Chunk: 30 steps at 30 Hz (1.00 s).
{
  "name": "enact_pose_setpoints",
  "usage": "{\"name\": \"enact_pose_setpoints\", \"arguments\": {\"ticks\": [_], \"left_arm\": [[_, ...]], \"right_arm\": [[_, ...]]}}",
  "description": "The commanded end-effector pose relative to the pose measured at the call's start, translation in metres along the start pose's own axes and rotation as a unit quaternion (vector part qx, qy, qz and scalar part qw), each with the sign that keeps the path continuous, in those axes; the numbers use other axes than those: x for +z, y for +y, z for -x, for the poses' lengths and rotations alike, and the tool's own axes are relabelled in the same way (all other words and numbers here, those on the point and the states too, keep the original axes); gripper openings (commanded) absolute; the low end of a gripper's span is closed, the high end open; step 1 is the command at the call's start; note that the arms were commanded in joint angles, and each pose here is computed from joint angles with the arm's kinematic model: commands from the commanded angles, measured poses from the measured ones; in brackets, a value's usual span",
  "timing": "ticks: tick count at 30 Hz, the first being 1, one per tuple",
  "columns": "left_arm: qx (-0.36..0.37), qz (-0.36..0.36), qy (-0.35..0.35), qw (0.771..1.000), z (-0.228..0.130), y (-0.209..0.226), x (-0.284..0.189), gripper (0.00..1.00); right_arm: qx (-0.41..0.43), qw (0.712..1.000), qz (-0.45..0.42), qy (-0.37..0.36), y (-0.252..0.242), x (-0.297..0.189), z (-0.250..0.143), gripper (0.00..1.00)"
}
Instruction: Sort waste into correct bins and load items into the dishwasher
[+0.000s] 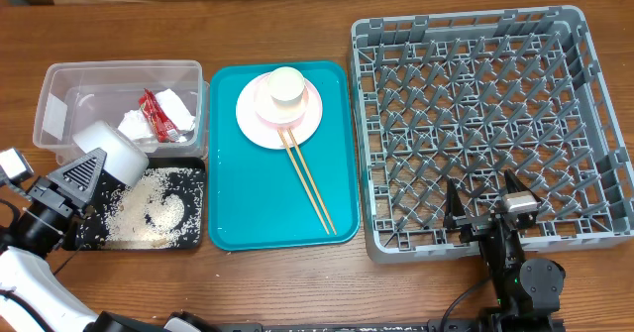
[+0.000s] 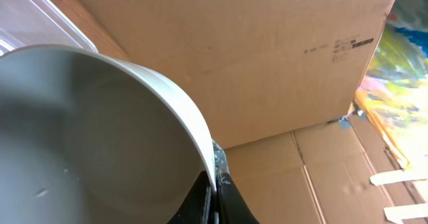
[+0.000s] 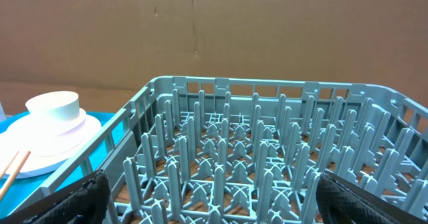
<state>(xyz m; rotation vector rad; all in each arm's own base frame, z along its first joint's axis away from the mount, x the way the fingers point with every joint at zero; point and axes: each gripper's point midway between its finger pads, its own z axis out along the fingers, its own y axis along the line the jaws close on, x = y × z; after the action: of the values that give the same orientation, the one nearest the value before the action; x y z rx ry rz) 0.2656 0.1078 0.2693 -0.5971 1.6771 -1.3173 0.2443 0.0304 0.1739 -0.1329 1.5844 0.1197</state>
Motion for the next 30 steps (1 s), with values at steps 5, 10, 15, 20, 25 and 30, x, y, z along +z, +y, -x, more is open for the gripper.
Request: {"name": "enact_pose_setpoints", "arguments": {"ticks": [5,10,15,20,25,30], "left_arm": [[0.034,-0.023,-0.003,0.999,0.000,-0.010,-0.001,0.04],[0.037,-0.026,0.004,0.999,-0.003,-0.011,0.002,0.05],[0.034,-0.037,0.031,0.998,-0.013,-0.015,0.014,0.05],[-0.001,-0.051,0.075,0.996,-0.030,-0.022,0.033,0.04],[-0.008,0.020,0.126,0.992,-0.052,-0.001,0.054,0.04],[-0.004,0.131,0.199,0.971,-0.091,0.031,0.073,0.04]], "right_arm": [[-0.002,1.000,0.001,-0.002,0.000,0.000,-0.002,1.00],[-0.002,1.000,0.001,-0.002,0.000,0.000,-0.002,1.00],[-0.002,1.000,0.001,-0.002,0.000,0.000,-0.002,1.00],[-0.002,1.000,0.001,-0.002,0.000,0.000,-0.002,1.00],[-0.002,1.000,0.001,-0.002,0.000,0.000,-0.002,1.00],[-0.002,1.000,0.001,-0.002,0.000,0.000,-0.002,1.00]]}}
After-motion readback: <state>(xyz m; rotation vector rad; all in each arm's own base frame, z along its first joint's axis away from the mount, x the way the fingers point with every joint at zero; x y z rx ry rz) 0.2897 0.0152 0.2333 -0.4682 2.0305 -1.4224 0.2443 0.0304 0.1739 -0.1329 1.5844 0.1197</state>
